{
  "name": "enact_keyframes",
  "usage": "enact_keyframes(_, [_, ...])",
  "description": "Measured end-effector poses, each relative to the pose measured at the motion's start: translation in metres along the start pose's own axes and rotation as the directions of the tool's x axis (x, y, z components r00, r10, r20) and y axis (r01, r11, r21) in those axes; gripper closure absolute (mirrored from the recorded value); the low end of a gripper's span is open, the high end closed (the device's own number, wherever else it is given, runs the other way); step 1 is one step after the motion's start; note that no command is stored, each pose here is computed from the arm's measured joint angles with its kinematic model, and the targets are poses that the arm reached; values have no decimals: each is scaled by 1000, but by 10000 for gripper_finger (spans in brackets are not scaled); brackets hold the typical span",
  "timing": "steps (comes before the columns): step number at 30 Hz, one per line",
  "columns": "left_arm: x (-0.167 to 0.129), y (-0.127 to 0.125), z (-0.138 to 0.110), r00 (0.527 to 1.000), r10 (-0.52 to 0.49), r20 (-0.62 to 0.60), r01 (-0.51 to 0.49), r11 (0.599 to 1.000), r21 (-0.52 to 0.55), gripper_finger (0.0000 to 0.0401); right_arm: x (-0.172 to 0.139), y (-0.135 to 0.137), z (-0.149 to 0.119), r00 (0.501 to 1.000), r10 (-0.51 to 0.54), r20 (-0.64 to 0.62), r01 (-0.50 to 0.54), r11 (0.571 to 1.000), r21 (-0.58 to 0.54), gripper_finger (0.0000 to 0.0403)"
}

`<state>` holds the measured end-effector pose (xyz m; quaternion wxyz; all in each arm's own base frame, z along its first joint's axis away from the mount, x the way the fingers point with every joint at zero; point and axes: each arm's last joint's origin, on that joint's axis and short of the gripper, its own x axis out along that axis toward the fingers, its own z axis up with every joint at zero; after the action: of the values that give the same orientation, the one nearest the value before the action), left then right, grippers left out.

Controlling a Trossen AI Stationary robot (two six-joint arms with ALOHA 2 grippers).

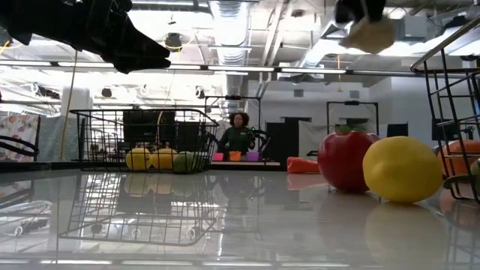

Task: Sort produce into baskets
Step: Put the garlic into the golden wire basket

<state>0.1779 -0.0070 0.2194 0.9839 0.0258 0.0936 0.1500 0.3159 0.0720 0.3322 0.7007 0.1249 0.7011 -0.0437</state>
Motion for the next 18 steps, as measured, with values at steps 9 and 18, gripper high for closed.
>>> enact_keyframes(9, [0,0,0,1000,0,-4,0,1000,-7,137,-18,49,-55,999,39,37,-45,981,187,202])
enact_keyframes(18, [0,-1,0,999,-44,-3,44,997,-63,137,-4,87,-91,999,-16,29,4,928,373,163])
